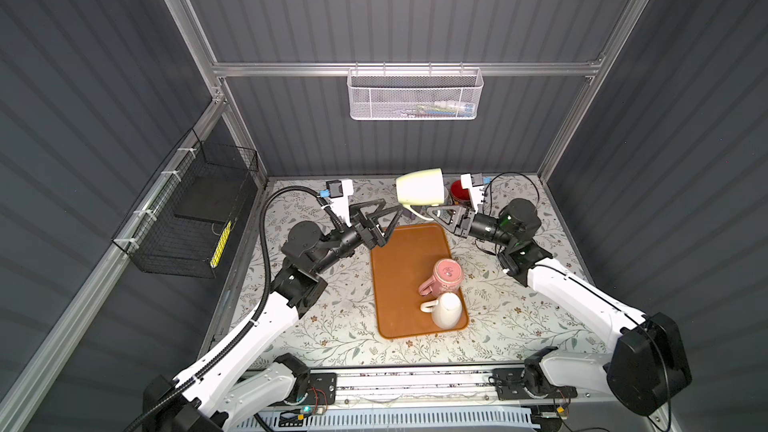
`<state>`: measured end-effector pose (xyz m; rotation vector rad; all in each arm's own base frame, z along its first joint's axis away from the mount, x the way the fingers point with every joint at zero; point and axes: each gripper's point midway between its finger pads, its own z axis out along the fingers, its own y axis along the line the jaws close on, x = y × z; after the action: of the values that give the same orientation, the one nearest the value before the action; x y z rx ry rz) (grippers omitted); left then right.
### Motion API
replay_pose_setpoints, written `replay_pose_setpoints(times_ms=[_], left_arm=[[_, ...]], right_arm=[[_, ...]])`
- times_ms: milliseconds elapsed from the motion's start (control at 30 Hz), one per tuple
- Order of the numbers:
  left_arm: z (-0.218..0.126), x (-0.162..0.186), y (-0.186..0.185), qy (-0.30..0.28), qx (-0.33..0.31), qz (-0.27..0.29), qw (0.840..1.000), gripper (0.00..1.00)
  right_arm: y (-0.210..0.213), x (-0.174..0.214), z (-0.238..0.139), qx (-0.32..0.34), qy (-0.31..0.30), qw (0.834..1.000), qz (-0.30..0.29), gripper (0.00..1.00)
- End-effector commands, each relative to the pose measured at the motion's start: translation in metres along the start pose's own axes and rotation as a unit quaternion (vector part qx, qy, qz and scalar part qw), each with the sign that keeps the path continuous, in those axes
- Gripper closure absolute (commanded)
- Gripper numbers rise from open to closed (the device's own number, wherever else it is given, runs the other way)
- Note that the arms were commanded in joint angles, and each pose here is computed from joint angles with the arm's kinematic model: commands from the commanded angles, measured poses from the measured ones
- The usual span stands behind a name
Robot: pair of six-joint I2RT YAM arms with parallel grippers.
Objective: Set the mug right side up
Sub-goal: 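Open the left gripper and draw it back while the right gripper holds the mug, then lower the light green mug upright beside the purple mug with the right gripper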
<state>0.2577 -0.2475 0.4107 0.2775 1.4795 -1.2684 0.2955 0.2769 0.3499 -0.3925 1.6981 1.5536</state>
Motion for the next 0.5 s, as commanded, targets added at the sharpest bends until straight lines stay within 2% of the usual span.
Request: replay_pose_setpoints(times_ms=[0,267,467], left_arm=[[-0.015,0.013,0.024,0.022,-0.067,0.032,0.997,0.02],[-0.052,0.031,0.054,0.044,-0.167,0.043,0.984,0.0],[-0.076,0.056,0.076,0.068,-0.217,0.038,0.973,0.0]], right_arm=[[0.006,-0.014,0.002,0.054,-0.005,0.996,-0.072,1.0],[-0.018,-0.012,0.028,0.165,0.036,0.982,-0.081,1.0],[-0.05,-0.007,0.057,0.254,0.083,0.96,-0.089,1.0]])
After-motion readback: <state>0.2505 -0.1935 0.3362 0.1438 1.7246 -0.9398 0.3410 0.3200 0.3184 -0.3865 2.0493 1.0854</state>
